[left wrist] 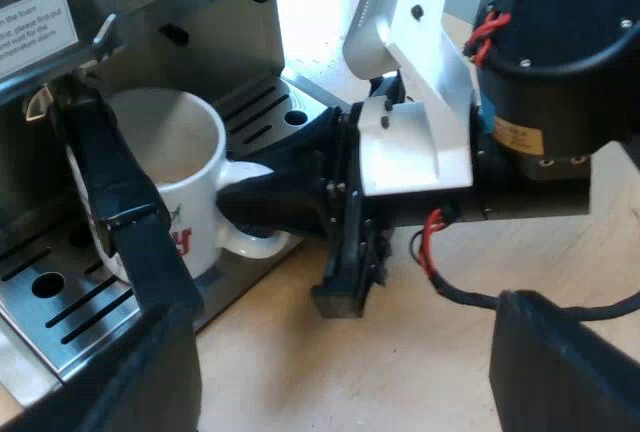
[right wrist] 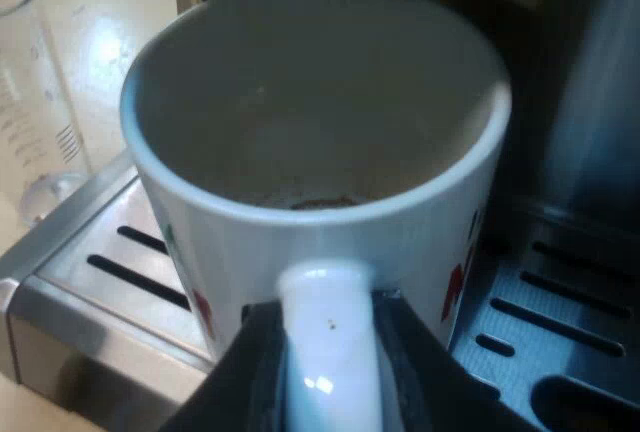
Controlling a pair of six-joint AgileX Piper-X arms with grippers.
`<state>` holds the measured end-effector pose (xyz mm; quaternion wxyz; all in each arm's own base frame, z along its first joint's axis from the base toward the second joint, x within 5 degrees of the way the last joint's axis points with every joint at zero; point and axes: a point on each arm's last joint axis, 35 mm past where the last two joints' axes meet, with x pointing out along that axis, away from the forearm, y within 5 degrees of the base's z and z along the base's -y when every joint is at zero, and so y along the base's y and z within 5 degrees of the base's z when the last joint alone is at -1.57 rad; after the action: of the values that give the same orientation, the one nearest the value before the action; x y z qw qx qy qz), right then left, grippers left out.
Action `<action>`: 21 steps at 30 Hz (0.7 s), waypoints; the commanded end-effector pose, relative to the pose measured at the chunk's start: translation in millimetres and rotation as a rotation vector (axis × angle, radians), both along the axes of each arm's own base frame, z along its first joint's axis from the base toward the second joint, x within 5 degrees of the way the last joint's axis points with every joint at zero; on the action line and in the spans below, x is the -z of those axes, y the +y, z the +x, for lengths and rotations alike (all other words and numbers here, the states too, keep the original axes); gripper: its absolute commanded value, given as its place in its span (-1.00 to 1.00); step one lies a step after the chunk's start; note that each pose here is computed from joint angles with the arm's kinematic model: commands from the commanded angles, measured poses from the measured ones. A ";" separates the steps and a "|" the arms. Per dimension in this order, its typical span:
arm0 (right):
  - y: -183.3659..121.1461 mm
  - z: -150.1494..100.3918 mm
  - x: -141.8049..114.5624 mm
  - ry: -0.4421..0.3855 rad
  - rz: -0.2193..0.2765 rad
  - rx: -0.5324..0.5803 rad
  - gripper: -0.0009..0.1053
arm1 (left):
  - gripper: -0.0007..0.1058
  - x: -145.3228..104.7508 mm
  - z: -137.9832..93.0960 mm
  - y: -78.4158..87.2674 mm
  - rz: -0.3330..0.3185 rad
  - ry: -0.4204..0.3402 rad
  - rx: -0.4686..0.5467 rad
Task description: Place mug into machine
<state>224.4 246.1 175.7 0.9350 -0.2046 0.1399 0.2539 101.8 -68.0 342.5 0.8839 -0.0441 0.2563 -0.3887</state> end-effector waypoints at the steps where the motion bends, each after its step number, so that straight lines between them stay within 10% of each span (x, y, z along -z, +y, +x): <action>1: 4.4 4.0 -11.8 -0.063 0.044 0.022 -0.98 | 0.20 -2.0 -0.8 -0.2 -0.010 -0.004 0.000; 14: 4.2 4.2 -11.0 -0.064 0.040 0.031 -0.97 | 0.20 -2.0 -0.8 -0.2 -0.010 -0.004 0.000; 21: 4.2 4.2 -11.0 -0.064 0.040 0.031 -0.29 | 0.20 -2.0 -0.8 -0.2 -0.010 -0.004 0.000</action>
<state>226.1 246.4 174.6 0.9401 -0.2046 0.1346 0.2372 101.8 -68.0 342.5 0.8839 -0.0441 0.2563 -0.3887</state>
